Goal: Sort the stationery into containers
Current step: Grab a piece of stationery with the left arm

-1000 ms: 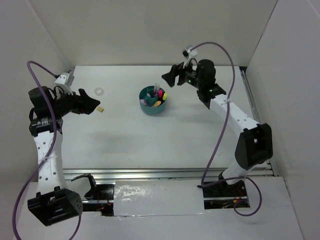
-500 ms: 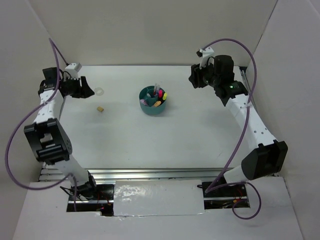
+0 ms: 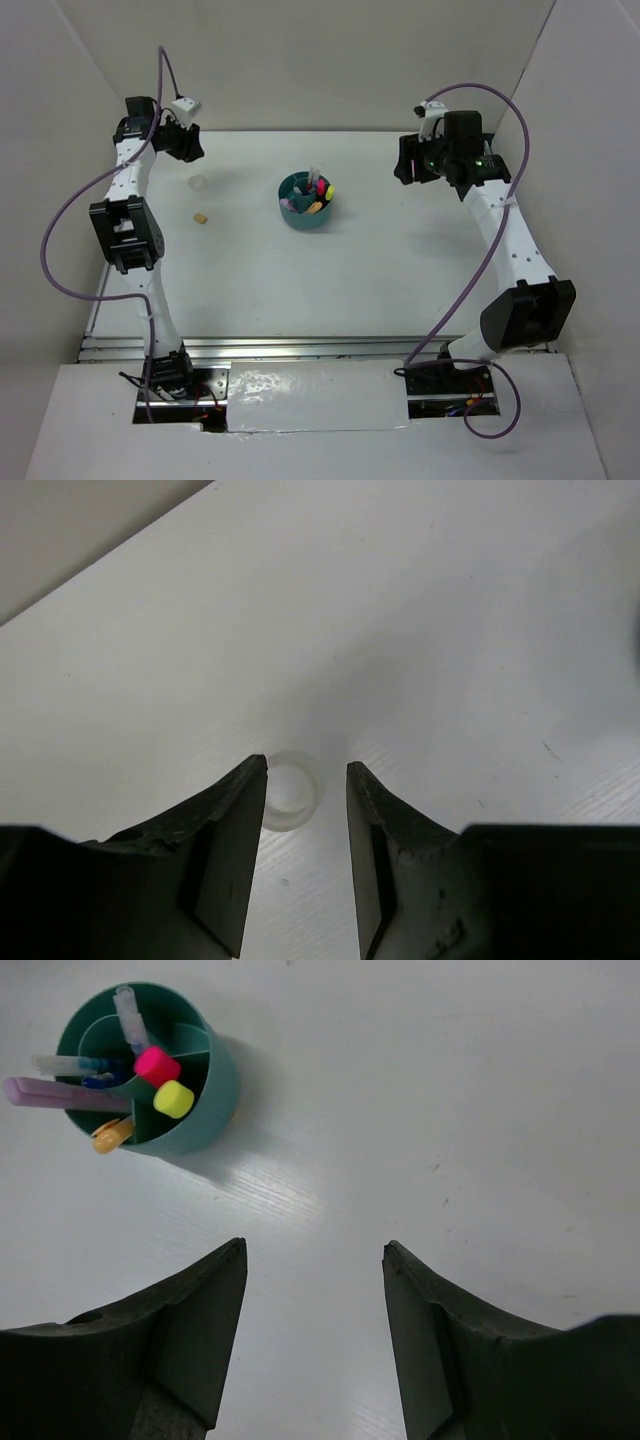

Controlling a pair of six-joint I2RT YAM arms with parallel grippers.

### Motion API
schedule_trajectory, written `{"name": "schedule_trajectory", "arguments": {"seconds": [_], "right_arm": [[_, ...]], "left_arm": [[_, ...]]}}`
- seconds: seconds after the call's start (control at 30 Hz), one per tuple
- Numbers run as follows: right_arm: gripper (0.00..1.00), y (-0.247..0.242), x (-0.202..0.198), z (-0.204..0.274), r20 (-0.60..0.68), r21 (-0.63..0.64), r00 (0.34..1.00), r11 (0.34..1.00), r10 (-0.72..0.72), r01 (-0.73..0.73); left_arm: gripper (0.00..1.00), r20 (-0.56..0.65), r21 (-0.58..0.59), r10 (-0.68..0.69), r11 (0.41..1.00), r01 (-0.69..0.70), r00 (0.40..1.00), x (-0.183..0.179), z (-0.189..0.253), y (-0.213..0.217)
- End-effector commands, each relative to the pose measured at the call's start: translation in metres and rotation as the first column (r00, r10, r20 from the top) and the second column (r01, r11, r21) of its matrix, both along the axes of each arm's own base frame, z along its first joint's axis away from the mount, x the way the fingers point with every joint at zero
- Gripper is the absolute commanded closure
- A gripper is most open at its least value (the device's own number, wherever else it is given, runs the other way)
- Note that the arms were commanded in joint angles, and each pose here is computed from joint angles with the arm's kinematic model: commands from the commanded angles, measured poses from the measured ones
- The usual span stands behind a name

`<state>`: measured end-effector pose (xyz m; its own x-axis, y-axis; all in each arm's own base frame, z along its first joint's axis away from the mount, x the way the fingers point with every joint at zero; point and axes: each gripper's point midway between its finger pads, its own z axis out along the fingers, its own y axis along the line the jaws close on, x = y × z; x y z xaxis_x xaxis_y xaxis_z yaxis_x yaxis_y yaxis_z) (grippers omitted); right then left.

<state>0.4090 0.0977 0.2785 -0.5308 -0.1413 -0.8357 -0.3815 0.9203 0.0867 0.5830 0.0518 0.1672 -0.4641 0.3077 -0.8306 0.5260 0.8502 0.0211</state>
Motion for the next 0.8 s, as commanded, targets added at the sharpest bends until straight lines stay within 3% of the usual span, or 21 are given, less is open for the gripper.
{"name": "schedule_trajectory", "arguments": {"seconds": [0.0,0.43,0.77], "right_arm": [[0.36,-0.016,0.001,0.013,0.026,-0.014,0.999,0.999,-0.047,0.047],[0.33,-0.03,0.033,0.004,0.001,-0.034,0.997,0.996,-0.081,0.081],[0.32,-0.032,0.031,-0.003,-0.011,-0.045,0.996,0.995,-0.093,0.093]], "left_arm": [[0.5,-0.053,0.086,-0.019,0.996,0.024,0.998,0.002,-0.024,0.004],[0.44,-0.16,0.174,0.007,0.984,0.021,0.987,0.002,-0.073,-0.004],[0.4,-0.227,0.201,0.025,0.979,0.022,0.974,-0.001,-0.108,0.0]]}}
